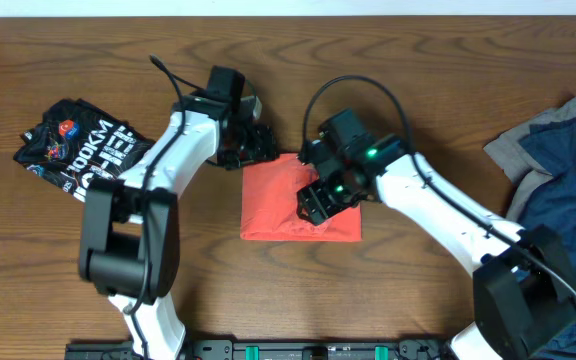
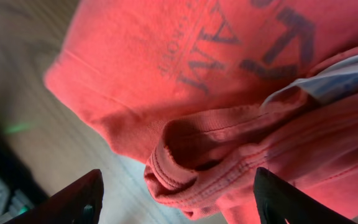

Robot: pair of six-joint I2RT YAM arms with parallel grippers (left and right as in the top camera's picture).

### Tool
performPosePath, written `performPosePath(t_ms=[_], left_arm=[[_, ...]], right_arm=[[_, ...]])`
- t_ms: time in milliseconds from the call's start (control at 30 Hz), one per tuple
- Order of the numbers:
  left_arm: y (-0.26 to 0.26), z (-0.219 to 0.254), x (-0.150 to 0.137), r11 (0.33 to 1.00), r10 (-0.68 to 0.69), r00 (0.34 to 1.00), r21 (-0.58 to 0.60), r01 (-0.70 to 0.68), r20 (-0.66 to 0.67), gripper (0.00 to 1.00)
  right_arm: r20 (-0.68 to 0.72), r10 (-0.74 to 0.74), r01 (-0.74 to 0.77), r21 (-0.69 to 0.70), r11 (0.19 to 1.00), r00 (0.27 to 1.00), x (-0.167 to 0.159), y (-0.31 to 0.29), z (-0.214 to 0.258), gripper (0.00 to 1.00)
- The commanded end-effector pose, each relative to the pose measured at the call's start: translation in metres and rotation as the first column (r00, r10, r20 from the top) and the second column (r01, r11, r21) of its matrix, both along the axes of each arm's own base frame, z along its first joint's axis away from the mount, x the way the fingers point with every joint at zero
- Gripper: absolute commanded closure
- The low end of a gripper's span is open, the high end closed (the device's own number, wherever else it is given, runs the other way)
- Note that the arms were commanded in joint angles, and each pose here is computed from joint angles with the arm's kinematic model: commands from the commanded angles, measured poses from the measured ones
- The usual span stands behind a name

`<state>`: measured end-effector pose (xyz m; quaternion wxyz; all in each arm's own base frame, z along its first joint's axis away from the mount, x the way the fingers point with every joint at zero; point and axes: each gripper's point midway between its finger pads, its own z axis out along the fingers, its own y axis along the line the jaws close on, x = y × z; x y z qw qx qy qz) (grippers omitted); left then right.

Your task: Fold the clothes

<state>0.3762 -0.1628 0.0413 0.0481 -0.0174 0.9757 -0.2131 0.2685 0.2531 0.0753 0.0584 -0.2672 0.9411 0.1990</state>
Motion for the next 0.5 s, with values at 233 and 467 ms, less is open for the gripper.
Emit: performPosePath(t_ms=[233, 467], left_arm=[[-0.003, -0.035, -0.023, 0.998, -0.032, 0.992, 0.041, 0.038, -0.122, 0.38], [0.014, -0.04, -0.043, 0.991, -0.015, 0.979, 0.128, 0.042, -0.203, 0.37]], right_arm=[[0.056, -0.127, 0.137, -0.244, 0.96, 0.99, 0.002, -0.021, -0.037, 0.81], [0.102, -0.294, 0.309, -0.426, 0.85, 0.95, 0.007, -0.067, -0.051, 0.99]])
